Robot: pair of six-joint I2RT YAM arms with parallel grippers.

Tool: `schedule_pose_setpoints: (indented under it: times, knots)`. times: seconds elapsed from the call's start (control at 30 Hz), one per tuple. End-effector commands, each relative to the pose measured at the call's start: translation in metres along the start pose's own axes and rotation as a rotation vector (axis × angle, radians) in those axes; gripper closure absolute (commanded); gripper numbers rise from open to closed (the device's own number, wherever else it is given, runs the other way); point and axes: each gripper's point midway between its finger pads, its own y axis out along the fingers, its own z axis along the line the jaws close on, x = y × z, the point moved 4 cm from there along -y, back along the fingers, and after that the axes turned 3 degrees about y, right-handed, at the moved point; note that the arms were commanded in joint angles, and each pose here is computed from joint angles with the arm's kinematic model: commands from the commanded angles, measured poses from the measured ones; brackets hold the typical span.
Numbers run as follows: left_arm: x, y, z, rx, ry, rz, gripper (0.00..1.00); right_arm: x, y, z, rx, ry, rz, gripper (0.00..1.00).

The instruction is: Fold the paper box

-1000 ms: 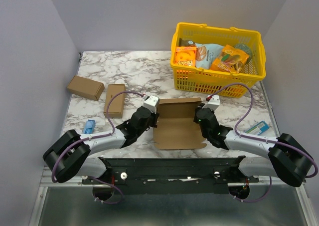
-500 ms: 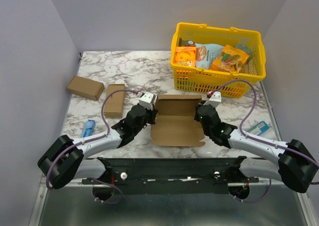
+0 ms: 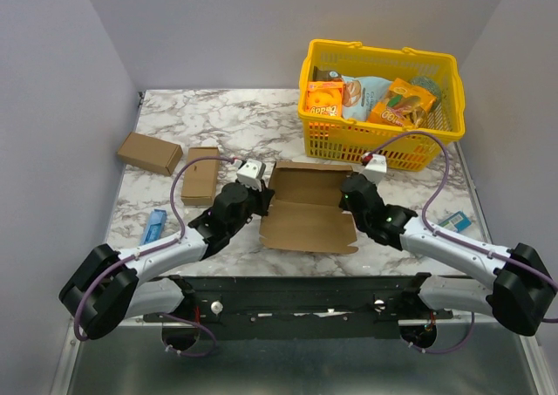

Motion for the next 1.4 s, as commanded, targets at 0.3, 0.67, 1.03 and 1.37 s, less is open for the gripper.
schedule_pose_setpoints:
  times: [0.3, 0.67, 1.03, 1.37]
  knots:
    - [-0.030, 0.005, 0.041, 0.196, 0.001, 0.129, 1.00, 0.011, -0.011, -0.010, 0.012, -0.079, 0.058, 0.51]
    - [-0.035, 0.008, 0.043, 0.215, 0.007, 0.160, 1.00, 0.011, -0.039, 0.020, 0.294, -0.084, 0.046, 0.31]
    - [-0.039, 0.013, 0.018, -0.029, 0.145, 0.197, 1.00, 0.031, -0.050, 0.025, 0.287, -0.224, 0.070, 0.27]
    - [-0.048, 0.018, -0.011, -0.264, 0.165, 0.264, 1.00, 0.029, -0.060, 0.062, 0.536, -0.536, 0.214, 0.27]
